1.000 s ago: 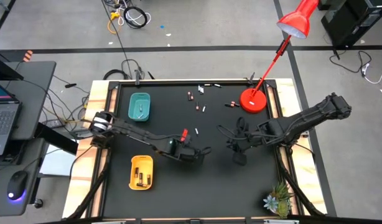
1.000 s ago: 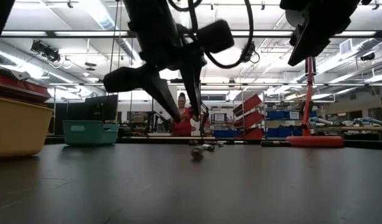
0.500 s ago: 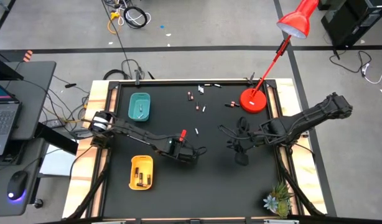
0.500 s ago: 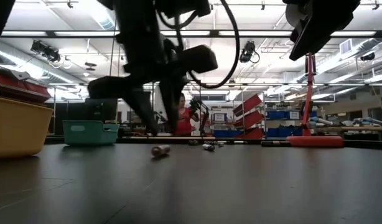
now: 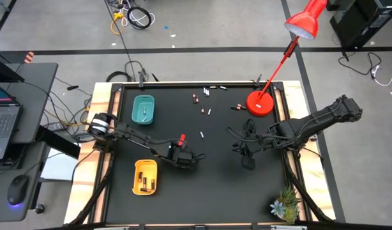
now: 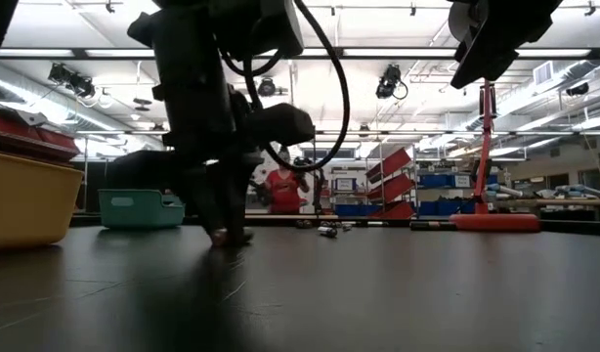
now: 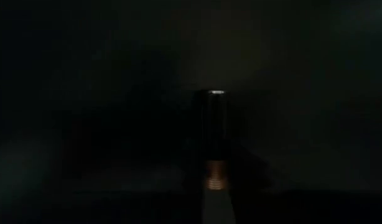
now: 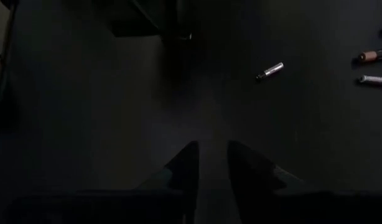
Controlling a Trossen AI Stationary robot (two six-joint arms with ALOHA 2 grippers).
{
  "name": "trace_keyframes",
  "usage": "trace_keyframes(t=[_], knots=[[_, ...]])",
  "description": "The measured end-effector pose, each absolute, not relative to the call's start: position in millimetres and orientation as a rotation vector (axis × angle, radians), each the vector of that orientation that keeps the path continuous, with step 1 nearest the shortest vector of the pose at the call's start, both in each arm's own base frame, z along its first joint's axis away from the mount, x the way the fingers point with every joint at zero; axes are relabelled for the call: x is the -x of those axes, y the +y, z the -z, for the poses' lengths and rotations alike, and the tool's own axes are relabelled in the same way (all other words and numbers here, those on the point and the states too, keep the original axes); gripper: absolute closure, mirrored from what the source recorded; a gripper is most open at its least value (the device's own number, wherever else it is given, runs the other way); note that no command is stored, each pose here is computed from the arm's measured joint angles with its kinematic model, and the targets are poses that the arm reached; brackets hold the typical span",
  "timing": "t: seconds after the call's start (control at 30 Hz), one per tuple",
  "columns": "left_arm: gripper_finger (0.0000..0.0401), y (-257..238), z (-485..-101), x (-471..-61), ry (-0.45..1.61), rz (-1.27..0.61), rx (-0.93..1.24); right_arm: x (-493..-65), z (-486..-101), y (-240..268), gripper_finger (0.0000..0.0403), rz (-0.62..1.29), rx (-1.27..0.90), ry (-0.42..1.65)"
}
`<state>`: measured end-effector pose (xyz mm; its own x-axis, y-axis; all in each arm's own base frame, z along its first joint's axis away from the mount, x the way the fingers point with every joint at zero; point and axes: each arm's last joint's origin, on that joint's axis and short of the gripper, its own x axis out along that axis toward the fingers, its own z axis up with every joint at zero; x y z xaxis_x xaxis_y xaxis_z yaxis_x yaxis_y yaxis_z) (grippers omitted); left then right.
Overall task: Sort batteries
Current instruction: Put the black battery into the yellow bin
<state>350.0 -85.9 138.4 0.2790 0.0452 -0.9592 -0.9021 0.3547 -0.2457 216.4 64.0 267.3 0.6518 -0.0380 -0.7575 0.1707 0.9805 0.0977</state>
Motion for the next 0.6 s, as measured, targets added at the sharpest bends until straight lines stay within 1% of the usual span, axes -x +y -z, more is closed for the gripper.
trace_keyframes(t=[0.23,0.4,0.6], knots=[[0.0365,-87,-140,-350,1.124,-0.757,0.965,-217,-267,63,0.0311,0.125,-0.166,0.852],[0.0365,-87,-152,-350,1.104,-0.771,0.917,-217,-267,61,0.0312,0.136,-0.17,0.852],[0.0365,-86,-184,-340,0.995,-0.787,0.907,-218,-267,60,0.0313,0.143,-0.168,0.849]])
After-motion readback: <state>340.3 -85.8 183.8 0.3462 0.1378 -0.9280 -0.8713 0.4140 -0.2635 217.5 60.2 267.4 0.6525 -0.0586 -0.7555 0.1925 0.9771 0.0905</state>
